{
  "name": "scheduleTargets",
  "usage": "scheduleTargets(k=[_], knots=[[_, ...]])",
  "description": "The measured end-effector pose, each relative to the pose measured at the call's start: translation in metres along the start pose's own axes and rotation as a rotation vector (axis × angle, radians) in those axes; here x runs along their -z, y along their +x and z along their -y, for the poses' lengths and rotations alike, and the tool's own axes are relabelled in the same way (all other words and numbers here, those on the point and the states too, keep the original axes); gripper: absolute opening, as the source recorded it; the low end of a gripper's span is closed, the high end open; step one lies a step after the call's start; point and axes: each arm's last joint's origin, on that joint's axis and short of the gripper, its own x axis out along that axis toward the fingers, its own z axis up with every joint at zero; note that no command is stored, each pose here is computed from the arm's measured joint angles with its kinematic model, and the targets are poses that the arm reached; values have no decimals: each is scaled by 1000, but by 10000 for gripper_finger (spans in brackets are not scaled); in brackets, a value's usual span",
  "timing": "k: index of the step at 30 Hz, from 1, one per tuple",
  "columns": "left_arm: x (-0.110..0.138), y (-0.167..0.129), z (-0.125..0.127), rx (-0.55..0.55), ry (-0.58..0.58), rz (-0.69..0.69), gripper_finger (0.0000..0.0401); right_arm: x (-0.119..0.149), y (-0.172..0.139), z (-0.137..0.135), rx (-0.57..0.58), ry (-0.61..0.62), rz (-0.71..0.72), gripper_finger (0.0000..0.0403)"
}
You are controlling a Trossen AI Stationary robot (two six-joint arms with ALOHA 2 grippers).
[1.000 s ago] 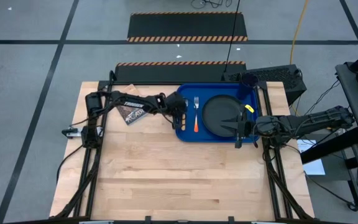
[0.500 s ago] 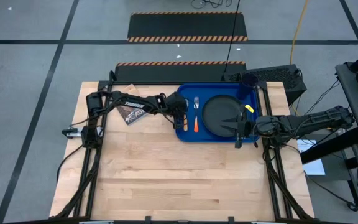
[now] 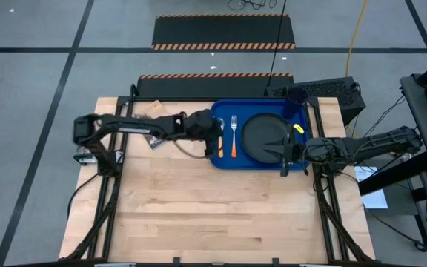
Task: Pick and place plate/cup/fork/spoon on tray
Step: Return to Home Position
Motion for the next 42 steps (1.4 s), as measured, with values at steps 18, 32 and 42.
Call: scheduleTargets(k=[18, 32, 42], knots=[[37, -73, 60, 111, -8, 306, 10, -2, -24, 7, -112, 64, 122, 4], [96, -81, 41, 23, -68, 386, 10, 31, -9, 0, -146, -16, 178, 1], [117, -94, 20, -32, -98, 447, 10, 52, -3, -1, -155, 85, 168, 0]])
